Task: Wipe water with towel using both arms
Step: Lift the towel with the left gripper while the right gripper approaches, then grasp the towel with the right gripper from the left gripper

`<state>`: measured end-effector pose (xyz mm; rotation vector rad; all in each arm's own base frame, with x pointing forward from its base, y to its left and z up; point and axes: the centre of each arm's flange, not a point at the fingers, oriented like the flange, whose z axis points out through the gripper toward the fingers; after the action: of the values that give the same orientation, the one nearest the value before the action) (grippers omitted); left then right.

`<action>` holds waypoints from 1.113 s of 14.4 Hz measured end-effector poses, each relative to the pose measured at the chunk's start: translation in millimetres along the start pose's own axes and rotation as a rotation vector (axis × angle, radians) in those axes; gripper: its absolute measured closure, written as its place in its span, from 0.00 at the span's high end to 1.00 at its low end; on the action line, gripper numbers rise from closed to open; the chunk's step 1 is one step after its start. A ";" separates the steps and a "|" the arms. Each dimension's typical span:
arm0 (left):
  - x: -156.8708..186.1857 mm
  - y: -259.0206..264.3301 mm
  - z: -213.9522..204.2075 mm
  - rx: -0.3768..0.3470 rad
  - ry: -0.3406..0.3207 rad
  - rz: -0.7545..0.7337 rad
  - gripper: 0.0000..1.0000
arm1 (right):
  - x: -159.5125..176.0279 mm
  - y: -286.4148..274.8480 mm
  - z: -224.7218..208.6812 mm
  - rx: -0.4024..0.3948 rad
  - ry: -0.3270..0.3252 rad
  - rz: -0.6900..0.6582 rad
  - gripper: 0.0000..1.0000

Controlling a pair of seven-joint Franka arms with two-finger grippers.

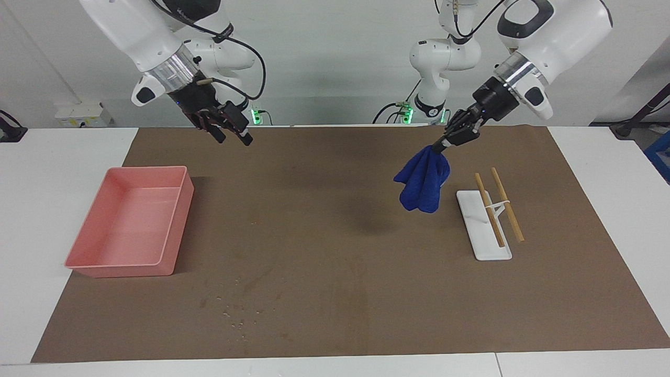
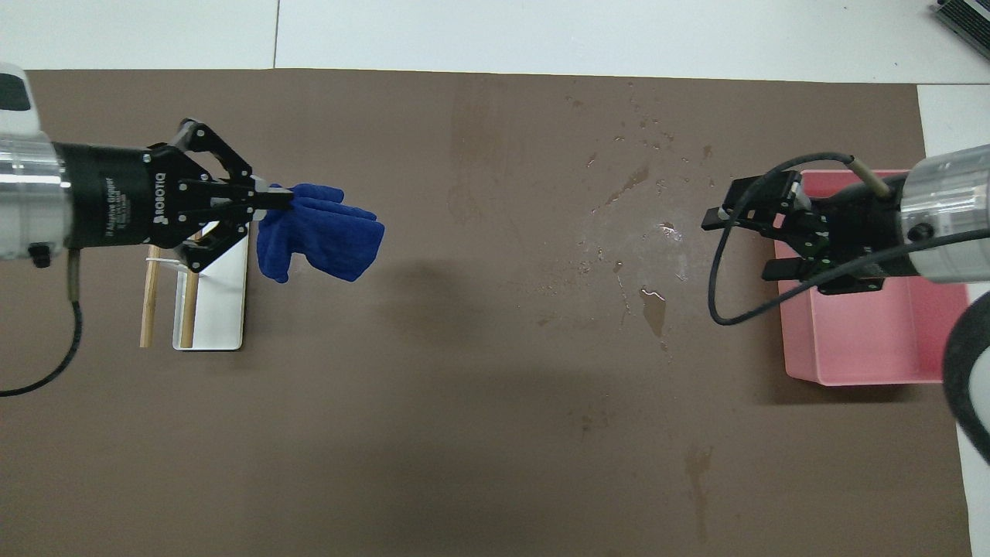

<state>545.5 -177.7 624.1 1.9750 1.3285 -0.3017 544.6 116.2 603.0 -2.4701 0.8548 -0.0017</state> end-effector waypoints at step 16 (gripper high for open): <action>-166.2 -41.8 122.8 -0.350 -0.062 -0.138 0.02 | -44.4 -46.2 100.2 0.282 -0.170 0.690 1.00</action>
<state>459.6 -369.7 610.8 1.5767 1.3760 -0.1784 552.3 220.1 545.7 -1.7872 1.4667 0.3032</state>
